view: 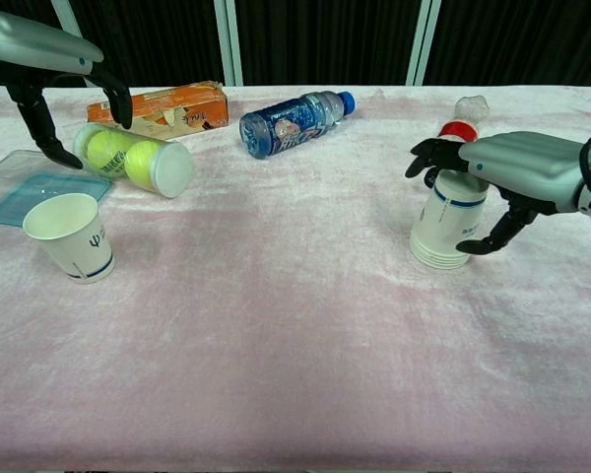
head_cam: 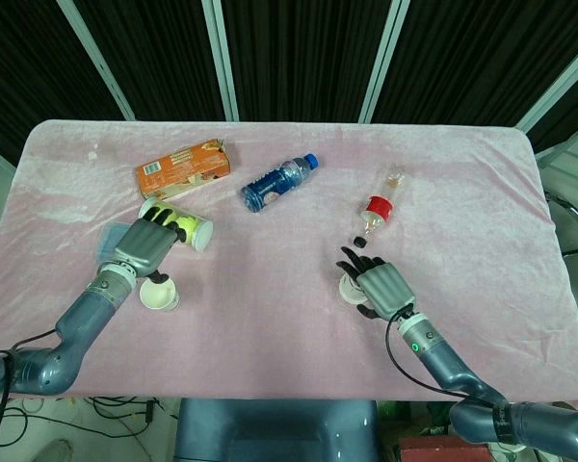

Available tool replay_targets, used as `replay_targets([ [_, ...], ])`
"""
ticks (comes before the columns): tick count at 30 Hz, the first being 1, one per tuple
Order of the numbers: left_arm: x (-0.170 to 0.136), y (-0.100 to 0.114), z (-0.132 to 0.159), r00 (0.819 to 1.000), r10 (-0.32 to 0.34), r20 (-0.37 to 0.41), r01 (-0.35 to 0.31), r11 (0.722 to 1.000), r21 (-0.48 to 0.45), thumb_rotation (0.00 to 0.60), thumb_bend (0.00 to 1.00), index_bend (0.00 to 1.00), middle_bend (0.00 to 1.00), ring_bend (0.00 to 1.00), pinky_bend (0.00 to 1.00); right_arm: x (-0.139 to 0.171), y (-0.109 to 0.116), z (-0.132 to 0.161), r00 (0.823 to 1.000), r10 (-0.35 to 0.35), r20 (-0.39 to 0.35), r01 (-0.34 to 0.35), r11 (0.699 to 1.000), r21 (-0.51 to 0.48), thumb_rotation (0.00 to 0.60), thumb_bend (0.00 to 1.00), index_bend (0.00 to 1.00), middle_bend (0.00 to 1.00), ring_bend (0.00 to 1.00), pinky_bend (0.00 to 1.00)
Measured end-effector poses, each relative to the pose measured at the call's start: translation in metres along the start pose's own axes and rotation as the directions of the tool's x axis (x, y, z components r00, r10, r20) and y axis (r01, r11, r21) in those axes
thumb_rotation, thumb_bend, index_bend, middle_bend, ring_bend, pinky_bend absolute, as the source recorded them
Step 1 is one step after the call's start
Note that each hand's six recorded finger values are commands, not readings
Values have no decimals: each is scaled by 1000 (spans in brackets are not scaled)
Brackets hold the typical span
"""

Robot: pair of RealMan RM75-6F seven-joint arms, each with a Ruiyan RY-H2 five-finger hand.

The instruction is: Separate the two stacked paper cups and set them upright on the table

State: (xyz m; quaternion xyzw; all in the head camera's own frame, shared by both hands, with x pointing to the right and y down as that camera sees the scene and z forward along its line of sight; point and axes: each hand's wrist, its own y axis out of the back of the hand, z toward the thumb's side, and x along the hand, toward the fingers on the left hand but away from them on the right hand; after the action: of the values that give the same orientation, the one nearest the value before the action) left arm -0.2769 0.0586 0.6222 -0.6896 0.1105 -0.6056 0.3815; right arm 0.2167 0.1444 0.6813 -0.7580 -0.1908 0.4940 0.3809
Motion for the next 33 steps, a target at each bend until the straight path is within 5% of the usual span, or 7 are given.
replay_targets([
  [9,-37,28,-32,983,181,2,-179,974,-137,600,162,257,194,0,43,22,57,-36,987,-139,87,140,990,-11,600,110,134,0,180,233],
  [12,-62,30,-56,965,260,-39,-262,952,-159,600,162,256,188,0,75,41,83,-73,966,-201,166,200,980,21,600,110,134,0,181,233],
  [17,-108,16,-93,939,322,-121,-341,921,-191,600,162,247,165,0,130,89,114,-137,906,-306,291,294,952,87,600,110,134,0,182,232],
  [23,-161,-10,-120,905,384,-184,-417,885,-205,600,162,241,164,0,126,148,110,-187,860,-356,365,310,934,179,600,110,134,0,187,232],
  [33,-221,-78,-140,890,370,-265,-422,890,-172,600,163,241,158,0,42,217,73,-187,864,-356,355,289,929,230,600,110,132,0,188,232],
])
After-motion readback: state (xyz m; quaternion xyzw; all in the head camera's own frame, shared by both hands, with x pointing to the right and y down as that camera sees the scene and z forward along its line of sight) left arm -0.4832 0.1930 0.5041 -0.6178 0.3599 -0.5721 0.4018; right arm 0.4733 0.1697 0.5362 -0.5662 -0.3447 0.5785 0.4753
